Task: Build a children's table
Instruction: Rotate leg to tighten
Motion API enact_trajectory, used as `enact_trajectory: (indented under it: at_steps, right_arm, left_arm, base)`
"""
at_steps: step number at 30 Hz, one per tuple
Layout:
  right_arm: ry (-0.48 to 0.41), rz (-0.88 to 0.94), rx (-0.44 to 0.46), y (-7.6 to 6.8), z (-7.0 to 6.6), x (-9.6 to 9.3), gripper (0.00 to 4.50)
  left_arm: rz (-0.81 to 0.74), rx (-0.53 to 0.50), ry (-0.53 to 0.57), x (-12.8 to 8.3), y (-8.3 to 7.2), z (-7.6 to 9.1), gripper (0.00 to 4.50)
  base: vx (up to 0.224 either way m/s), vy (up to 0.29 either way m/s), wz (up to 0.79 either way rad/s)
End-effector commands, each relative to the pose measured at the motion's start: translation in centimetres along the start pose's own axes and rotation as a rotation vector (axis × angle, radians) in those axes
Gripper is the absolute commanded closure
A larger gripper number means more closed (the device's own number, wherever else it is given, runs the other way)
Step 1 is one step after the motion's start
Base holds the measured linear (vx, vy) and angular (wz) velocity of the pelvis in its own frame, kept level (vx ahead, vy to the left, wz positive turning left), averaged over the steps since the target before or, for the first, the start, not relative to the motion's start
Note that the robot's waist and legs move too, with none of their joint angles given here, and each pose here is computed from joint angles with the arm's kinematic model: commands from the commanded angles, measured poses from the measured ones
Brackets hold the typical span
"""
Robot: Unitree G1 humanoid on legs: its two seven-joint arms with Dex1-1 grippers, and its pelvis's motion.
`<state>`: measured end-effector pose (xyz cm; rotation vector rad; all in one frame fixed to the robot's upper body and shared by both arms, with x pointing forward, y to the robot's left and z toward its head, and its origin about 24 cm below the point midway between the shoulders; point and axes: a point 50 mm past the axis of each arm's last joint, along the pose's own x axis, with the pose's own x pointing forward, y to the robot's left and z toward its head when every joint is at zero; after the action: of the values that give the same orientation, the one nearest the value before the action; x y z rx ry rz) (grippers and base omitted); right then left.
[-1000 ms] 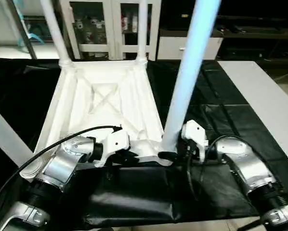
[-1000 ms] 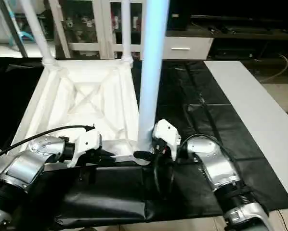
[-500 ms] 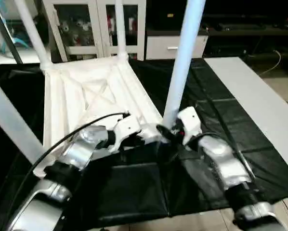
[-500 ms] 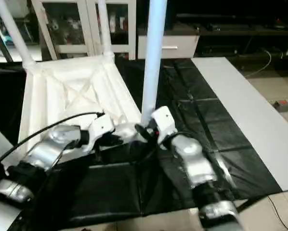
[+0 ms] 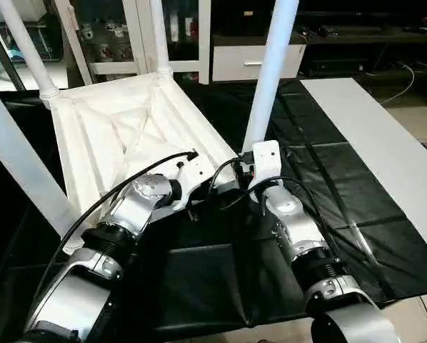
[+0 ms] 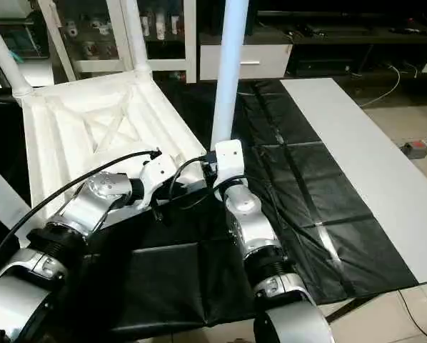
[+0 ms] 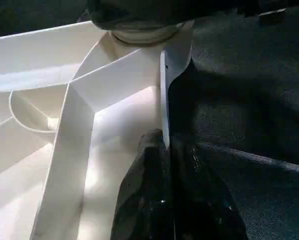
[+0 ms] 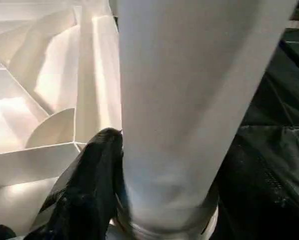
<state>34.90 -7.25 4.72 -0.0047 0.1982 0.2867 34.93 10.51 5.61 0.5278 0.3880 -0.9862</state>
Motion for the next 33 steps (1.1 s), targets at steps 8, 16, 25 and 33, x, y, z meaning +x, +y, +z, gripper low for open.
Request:
enact_trajectory:
  at_steps: [8,16,25,33]
  right_arm:
    - [-0.032,0.430,0.003,0.7,0.7,-2.8,0.86]
    - [0.054,0.805,-0.162,-2.6,0.4,-7.4,0.76]
    - [0.202,0.950,-0.264,-4.8,-0.5,-8.8,0.76]
    - [0.228,0.947,-0.328,-5.2,-0.3,-8.2,0.76]
  left_arm:
    - [-0.147,0.076,-0.010,-2.0,-1.3,-1.6,4.50]
    - [-0.411,0.078,-0.053,-4.0,-3.9,-2.3,4.50]
    - [-0.493,0.076,-0.058,-4.8,-4.8,-2.0,4.50]
    - [-0.467,0.064,-0.052,-4.8,-4.6,-2.0,4.50]
  base:
    - [0.000,0.000,0.00]
    - [0.000,0.000,0.00]
    - [0.000,0.000,0.00]
    - [0.000,0.000,0.00]
